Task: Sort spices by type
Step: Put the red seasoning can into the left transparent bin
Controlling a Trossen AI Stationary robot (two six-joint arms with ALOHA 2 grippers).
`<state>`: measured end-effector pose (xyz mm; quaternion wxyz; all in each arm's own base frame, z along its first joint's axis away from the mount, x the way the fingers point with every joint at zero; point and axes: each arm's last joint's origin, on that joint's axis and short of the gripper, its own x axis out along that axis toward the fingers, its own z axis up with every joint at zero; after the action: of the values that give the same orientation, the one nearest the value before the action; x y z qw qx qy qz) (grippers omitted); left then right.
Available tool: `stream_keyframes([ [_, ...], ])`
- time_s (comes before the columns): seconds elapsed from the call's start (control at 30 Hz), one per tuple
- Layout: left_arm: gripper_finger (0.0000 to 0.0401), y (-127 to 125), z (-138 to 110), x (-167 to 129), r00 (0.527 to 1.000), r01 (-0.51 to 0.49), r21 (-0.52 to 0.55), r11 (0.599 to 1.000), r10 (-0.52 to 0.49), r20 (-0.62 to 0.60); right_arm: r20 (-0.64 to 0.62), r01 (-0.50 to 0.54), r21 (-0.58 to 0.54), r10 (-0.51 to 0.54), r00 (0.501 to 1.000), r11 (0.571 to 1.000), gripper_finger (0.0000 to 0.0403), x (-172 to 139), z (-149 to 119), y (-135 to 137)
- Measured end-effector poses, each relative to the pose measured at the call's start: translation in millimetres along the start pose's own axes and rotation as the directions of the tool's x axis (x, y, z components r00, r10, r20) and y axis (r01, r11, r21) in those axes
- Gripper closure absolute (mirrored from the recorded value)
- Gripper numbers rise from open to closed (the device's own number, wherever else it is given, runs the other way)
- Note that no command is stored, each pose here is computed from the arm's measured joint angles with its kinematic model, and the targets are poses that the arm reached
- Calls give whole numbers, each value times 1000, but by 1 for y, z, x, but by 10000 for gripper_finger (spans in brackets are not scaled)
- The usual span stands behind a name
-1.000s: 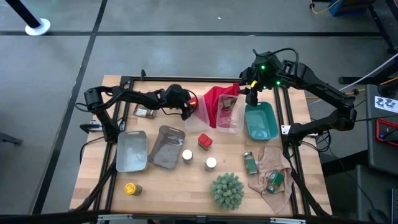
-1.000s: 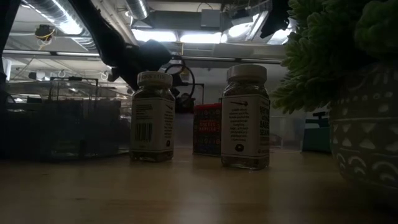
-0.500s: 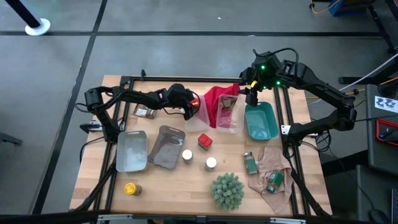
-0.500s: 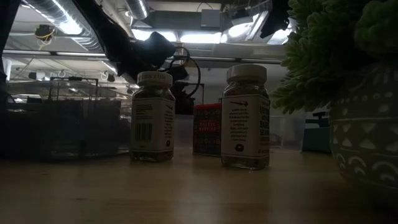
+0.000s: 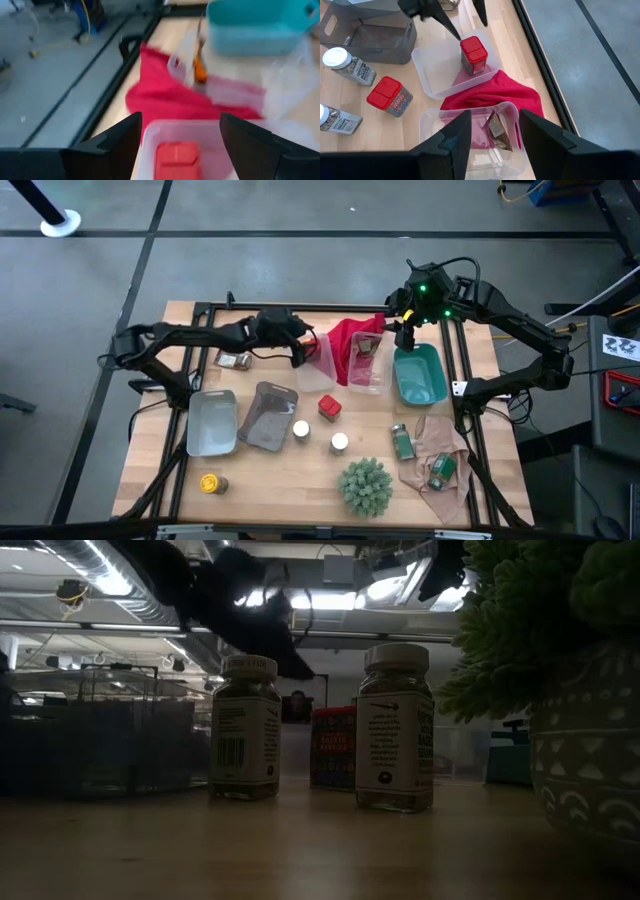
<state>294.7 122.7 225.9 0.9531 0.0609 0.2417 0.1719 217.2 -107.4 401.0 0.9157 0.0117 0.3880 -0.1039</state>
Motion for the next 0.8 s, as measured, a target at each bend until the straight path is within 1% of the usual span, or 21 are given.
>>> stream_keyframes([
  [0.03, 146, -2, 3, -3, 1000, 7, -2, 1000, -7, 18, 0, 0, 0, 0, 1000, 1000, 237, 0, 0, 0],
  [0.13, 146, -12, 12, -5, 996, 37, -89, 995, -30, 79, 0, 0, 0, 0, 1000, 1000, 237, 0, 0, 0],
  [0.2, 146, -19, 17, -6, 987, 99, -126, 987, -82, 135, 0, 0, 0, 0, 1000, 1000, 237, 0, 0, 0],
  [0.27, 146, -26, 23, -7, 963, 203, -97, 974, -181, 200, 0, 0, 0, 0, 1000, 1000, 237, 0, 0, 0],
  [0.33, 146, -33, 27, -8, 937, 287, -72, 955, -264, 227, 0, 0, 0, 0, 1000, 1000, 237, 0, 0, 0],
  [0.47, 146, -44, 47, -12, 913, 343, -33, 939, -325, 246, 0, 0, 0, 0, 1000, 1000, 237, 0, 0, 0],
  [0.53, 146, -50, 59, -15, 907, 356, 6, 934, -347, 238, 0, 0, 0, 0, 1000, 1000, 237, 0, 0, 0],
  [0.63, 146, -59, 73, -16, 903, 380, 66, 922, -386, 190, 0, 0, 0, 0, 1000, 1000, 237, 0, 0, 0],
  [0.73, 146, -72, 80, -11, 897, 417, 117, 901, -429, 106, 0, 0, 0, 0, 1000, 1000, 237, 0, 0, 0],
  [0.8, 146, -81, 78, -5, 888, 452, 137, 881, -460, 27, 0, 0, 0, 0, 1000, 1000, 237, 0, 0, 0],
])
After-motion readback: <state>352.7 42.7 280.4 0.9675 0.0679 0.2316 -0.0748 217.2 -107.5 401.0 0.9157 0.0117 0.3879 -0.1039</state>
